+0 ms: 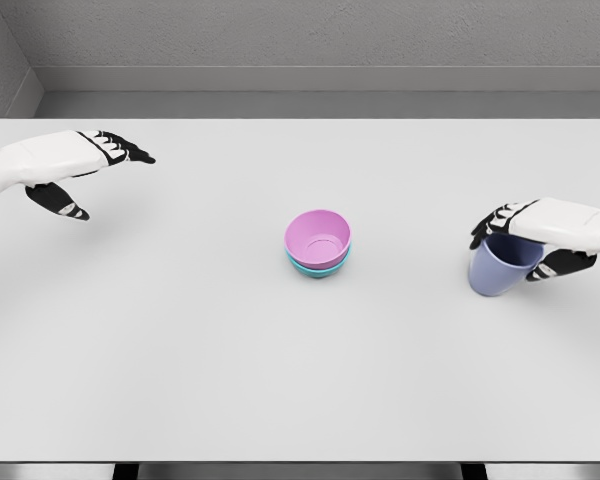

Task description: Stacking bowl and cup with both arms

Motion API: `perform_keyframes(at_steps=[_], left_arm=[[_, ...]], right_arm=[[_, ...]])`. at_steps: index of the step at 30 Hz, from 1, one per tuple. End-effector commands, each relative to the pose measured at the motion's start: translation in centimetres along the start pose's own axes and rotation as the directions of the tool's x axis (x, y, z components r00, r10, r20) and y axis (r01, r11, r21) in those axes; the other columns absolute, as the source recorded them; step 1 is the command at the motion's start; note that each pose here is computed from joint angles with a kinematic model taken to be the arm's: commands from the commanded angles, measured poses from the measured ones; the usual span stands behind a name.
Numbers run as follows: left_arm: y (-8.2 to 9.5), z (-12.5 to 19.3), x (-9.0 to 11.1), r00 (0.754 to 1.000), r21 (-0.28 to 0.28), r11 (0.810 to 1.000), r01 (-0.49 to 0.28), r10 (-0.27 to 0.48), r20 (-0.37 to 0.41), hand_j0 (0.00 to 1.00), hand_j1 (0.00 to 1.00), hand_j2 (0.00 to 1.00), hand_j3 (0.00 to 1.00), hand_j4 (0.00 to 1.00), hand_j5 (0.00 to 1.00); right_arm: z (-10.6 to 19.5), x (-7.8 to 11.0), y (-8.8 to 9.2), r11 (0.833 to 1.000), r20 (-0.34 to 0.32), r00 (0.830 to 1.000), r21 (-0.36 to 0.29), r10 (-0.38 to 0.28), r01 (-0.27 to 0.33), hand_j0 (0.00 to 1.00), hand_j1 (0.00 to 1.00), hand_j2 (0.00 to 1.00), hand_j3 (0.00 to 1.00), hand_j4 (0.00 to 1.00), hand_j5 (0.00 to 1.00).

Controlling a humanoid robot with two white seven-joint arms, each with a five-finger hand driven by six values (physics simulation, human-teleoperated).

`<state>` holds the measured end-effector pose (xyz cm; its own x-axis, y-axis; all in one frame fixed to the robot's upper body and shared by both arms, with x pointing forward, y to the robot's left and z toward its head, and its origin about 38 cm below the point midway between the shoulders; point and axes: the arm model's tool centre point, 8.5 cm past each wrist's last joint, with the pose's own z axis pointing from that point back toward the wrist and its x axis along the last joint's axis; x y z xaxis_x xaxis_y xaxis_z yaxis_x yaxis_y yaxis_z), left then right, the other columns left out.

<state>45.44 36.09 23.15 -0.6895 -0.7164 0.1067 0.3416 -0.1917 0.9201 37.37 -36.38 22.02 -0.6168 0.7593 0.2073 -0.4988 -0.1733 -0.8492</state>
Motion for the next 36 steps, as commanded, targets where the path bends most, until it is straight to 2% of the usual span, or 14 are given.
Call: perform_keyframes(at_steps=[1,12,16,22,36], left_arm=[[0.0,0.0,0.0,1.0,0.003,1.0,-0.004,0.004,-0.001,1.0,1.0,1.0,1.0,1.0,1.0],[0.0,0.1,-0.1,1.0,-0.001,1.0,-0.002,0.002,-0.003,1.0,1.0,1.0,1.0,1.0,1.0],[0.0,0.1,-0.1,1.0,-0.001,1.0,-0.002,0.002,-0.003,1.0,1.0,1.0,1.0,1.0,1.0],[0.0,0.1,-0.1,1.0,0.0,1.0,-0.003,0.003,-0.003,1.0,1.0,1.0,1.0,1.0,1.0],[0.0,0.3,-0.2,1.0,-0.001,1.0,-0.002,0.002,-0.007,1.0,1.0,1.0,1.0,1.0,1.0]], right_arm=[[0.0,0.0,-0.2,1.0,0.001,1.0,-0.004,0.001,-0.001,0.64,0.64,0.64,0.64,0.64,0.64],[0.1,0.3,-2.0,0.999,0.006,1.0,-0.041,0.029,-0.029,0.64,0.64,0.64,0.64,0.64,0.64],[0.1,0.7,-3.3,0.996,0.012,0.999,-0.069,0.052,-0.051,0.64,0.64,0.64,0.64,0.64,0.64],[0.0,0.8,-3.9,0.995,0.017,0.998,-0.085,0.058,-0.057,0.64,0.64,0.64,0.64,0.64,0.64],[-1.0,2.8,-6.5,0.982,0.076,0.991,-0.162,0.112,-0.098,0.64,0.64,0.64,0.64,0.64,0.64]])
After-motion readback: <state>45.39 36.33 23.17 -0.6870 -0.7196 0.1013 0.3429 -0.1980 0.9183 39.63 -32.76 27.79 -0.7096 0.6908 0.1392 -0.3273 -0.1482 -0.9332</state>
